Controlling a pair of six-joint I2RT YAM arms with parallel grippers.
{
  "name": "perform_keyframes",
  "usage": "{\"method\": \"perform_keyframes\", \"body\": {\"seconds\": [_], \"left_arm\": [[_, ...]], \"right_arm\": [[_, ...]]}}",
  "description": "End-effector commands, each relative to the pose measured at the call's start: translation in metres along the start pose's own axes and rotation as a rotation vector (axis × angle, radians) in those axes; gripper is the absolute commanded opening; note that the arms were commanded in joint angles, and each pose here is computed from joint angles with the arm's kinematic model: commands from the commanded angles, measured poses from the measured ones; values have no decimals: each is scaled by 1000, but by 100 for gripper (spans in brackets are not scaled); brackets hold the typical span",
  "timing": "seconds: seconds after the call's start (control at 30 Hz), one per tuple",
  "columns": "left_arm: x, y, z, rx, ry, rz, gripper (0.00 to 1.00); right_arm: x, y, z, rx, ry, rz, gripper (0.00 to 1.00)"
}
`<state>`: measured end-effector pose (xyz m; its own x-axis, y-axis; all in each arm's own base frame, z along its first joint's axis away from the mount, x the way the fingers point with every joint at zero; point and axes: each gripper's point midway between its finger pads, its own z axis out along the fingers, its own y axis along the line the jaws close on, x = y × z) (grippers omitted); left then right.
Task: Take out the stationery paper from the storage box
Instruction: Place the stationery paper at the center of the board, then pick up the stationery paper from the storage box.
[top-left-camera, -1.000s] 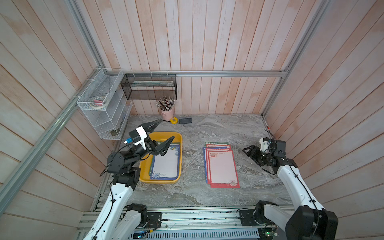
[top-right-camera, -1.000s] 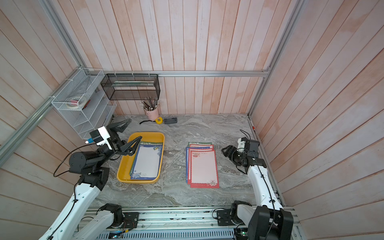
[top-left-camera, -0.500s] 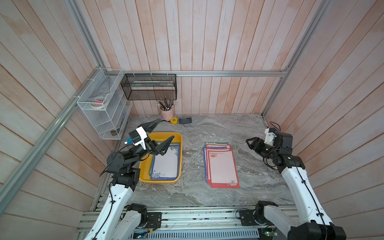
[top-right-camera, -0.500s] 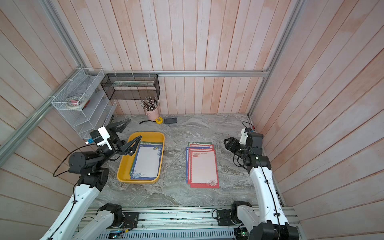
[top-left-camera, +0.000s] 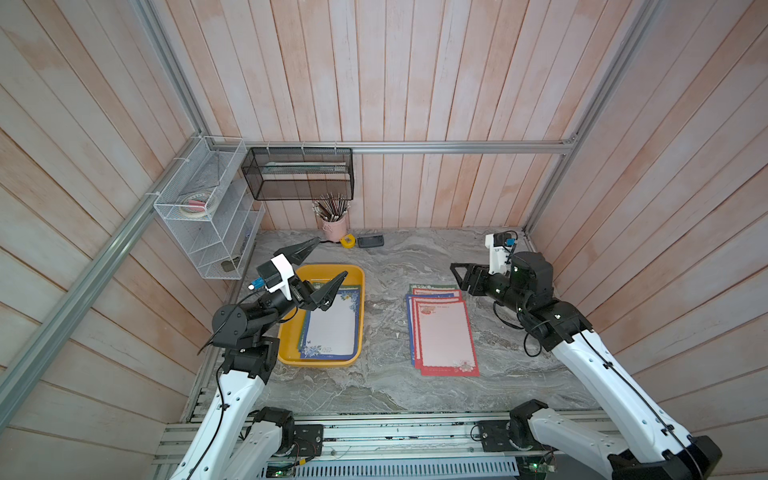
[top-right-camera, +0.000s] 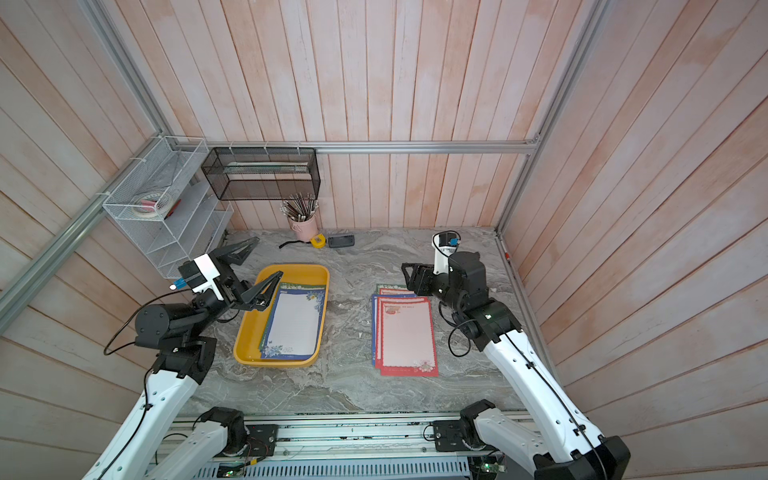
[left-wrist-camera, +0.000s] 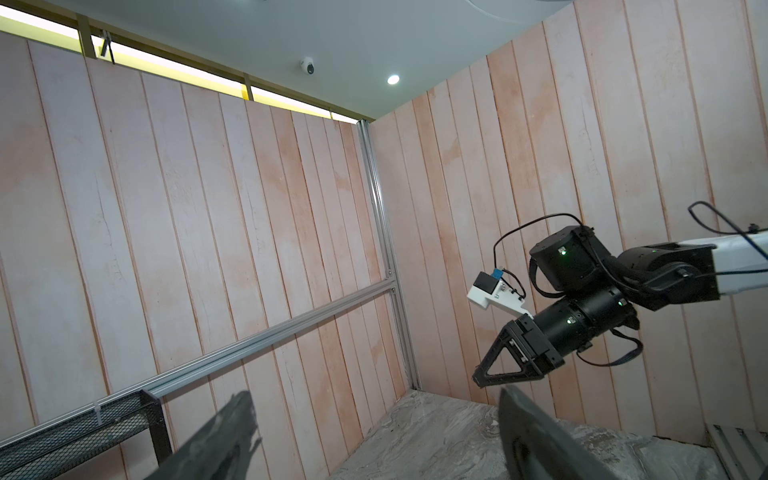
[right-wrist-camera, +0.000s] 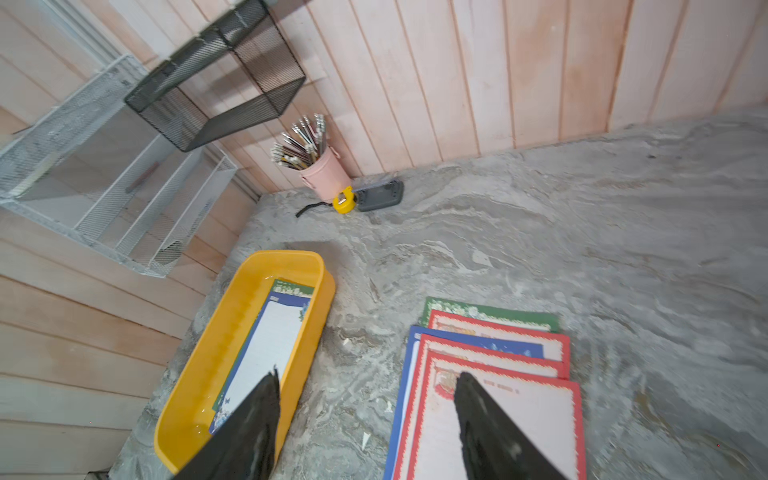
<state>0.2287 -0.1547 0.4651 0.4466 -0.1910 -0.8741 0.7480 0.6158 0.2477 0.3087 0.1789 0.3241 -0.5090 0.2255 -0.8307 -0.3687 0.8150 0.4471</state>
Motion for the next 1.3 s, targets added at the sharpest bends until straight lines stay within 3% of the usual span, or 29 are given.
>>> {"method": "perform_keyframes", "body": {"seconds": [0.0,0.27,0.43,0.7,1.07,1.27], "left_arm": [[-12,2,2,-11,-13,25,92],[-11,5,2,-27,-4,33,92],[-9,6,3,-36,1,34,92],[-9,7,2,-40,1,37,92],[-4,16,3,-86,19,36,92],[10,28,3,-142,98,15,92]], "right_arm": [[-21,35,3,-94,-107,-116,69],[-12,128,-8,-364,-232,-388,68],[2,163,-24,-504,-321,-500,68],[16,184,-45,-677,-399,-515,68],[28,188,-31,-720,-364,-445,68],[42,189,-11,-704,-303,-419,68]]}}
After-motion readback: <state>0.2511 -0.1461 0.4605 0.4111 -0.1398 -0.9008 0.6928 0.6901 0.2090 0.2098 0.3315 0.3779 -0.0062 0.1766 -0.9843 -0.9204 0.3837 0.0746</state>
